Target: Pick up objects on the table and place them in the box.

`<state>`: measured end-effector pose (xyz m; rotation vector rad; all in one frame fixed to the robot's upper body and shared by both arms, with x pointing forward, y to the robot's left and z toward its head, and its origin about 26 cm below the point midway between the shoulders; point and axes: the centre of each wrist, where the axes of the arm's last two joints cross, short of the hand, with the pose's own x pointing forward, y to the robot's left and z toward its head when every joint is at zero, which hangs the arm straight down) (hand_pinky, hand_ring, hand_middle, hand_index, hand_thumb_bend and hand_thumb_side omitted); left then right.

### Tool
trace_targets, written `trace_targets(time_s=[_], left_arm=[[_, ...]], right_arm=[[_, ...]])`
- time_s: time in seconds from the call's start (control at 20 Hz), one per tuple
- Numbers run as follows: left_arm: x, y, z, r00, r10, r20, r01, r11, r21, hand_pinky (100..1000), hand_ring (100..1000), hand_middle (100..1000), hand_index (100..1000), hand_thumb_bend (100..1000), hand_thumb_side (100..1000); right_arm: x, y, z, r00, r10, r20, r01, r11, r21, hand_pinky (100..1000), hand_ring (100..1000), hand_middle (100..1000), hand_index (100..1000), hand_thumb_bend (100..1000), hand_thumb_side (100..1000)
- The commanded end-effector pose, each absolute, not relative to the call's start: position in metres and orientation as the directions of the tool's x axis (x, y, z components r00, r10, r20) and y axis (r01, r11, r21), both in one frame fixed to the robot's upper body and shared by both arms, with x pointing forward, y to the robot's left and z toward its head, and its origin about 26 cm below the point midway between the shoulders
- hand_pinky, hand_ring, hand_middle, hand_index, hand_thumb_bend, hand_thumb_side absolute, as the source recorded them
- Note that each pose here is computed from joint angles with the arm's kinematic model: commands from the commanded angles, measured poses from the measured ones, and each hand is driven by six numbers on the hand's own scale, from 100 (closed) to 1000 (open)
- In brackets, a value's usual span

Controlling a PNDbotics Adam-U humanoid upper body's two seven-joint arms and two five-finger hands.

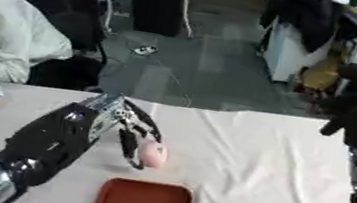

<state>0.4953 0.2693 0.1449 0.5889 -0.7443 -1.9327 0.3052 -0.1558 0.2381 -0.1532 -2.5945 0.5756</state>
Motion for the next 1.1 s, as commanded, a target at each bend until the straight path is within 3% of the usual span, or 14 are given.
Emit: trace_targets(time_s=[0.05,0.35,0.55,0.6,0.65,0.7,0.8,0.95,1.05,1.1], left_arm=[[0.498,0.272,0.159,-0.455,-0.884,-0.107,0.567,-0.381,0.731,522,890,1000,1000,861,407],[0.498,0.273,0.157,-0.457,-0.882,-0.117,0.522,-0.373,0.767,507,879,1000,1000,858,388],[0.498,0.274,0.154,-0.446,-0.885,-0.132,0.495,-0.366,0.788,435,782,966,1000,834,308],[0.498,0.274,0.153,-0.445,-0.885,-0.138,0.484,-0.368,0.794,370,696,919,1000,844,285],[0.497,0.273,0.152,-0.443,-0.884,-0.148,0.473,-0.371,0.799,370,696,919,1000,844,285],[0.497,0.272,0.151,-0.441,-0.883,-0.159,0.464,-0.376,0.802,259,573,861,956,868,264],[0.497,0.271,0.148,-0.437,-0.881,-0.181,0.448,-0.388,0.805,106,466,755,857,871,235],[0.496,0.272,0.142,-0.434,-0.883,-0.179,0.431,-0.378,0.819,100,280,522,663,687,237],[0.495,0.273,0.138,-0.434,-0.885,-0.17,0.426,-0.368,0.827,100,168,428,573,526,274],[0.495,0.274,0.136,-0.435,-0.885,-0.166,0.421,-0.363,0.831,100,107,375,526,374,324]], right_arm=[[0.302,-0.152,0.248,-0.902,0.176,0.395,-0.002,0.911,-0.412,399,584,750,831,269,840],[0.301,-0.148,0.25,-0.909,0.158,0.387,-0.014,0.913,-0.407,400,584,750,831,266,838],[0.301,-0.146,0.252,-0.913,0.147,0.38,-0.02,0.915,-0.402,401,584,750,831,263,836],[0.301,-0.146,0.252,-0.914,0.146,0.379,-0.02,0.916,-0.401,401,584,750,831,262,837],[0.301,-0.146,0.252,-0.914,0.146,0.379,-0.02,0.916,-0.401,401,584,750,831,262,837],[0.301,-0.145,0.253,-0.914,0.145,0.379,-0.02,0.916,-0.401,401,584,750,831,261,837],[0.301,-0.145,0.253,-0.915,0.143,0.377,-0.022,0.916,-0.4,402,584,750,831,261,837],[0.301,-0.145,0.253,-0.916,0.142,0.376,-0.022,0.916,-0.4,403,584,750,831,261,836],[0.301,-0.145,0.253,-0.916,0.143,0.376,-0.021,0.916,-0.4,404,584,750,831,261,836],[0.301,-0.145,0.253,-0.916,0.143,0.376,-0.021,0.916,-0.4,404,584,750,831,260,836]])
